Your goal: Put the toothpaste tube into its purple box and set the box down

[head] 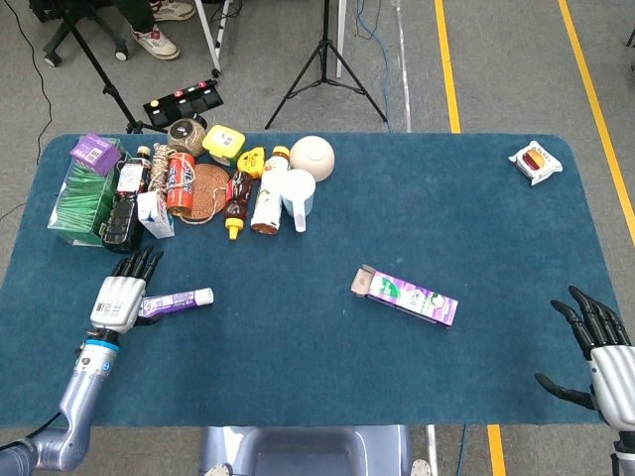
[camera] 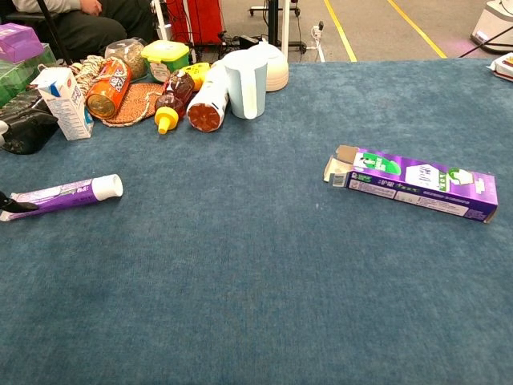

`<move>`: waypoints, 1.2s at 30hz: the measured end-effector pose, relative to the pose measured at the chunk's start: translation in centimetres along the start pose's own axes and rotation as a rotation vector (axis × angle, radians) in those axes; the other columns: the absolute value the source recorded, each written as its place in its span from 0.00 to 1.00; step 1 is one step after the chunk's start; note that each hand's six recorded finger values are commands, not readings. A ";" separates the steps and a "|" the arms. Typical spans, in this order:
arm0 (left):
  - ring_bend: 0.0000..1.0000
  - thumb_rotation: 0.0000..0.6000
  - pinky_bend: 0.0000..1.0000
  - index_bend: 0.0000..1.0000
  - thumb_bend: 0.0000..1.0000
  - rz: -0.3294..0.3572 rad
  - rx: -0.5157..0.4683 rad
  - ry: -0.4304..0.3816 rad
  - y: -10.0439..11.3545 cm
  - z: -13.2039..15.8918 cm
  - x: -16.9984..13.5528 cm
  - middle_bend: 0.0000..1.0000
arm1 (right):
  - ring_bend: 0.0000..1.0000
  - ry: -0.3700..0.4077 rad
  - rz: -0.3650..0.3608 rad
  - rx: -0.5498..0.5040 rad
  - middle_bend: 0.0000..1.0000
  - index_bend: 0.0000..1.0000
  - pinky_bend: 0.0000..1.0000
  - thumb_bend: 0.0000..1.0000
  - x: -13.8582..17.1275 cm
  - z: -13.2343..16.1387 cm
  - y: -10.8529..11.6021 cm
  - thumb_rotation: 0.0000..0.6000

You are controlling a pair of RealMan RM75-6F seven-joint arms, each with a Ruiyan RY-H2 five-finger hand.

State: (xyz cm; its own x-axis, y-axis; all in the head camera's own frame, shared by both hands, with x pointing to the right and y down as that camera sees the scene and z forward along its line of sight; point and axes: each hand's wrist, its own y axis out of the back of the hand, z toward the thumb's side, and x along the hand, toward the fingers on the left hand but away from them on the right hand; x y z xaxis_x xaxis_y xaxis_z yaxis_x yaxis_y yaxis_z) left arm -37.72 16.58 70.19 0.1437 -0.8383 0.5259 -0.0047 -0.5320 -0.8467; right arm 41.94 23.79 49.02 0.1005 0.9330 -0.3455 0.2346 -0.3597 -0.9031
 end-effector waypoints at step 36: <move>0.30 1.00 0.50 0.34 0.07 -0.149 0.149 -0.051 0.3 4.6 1.8 0.25 | 0.00 0.013 0.016 -0.055 0.01 0.11 0.06 0.00 0.0 0.1 0.2 1.00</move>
State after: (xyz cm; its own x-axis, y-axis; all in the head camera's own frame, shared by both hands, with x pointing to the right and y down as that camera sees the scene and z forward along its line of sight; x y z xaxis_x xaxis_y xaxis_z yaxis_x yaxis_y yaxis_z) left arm -32.91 15.49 70.49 0.1821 -0.7426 0.6445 0.1661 -0.6228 -0.7646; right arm 41.89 23.72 48.82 0.1174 0.9270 -0.3561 0.2852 -0.3750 -0.8821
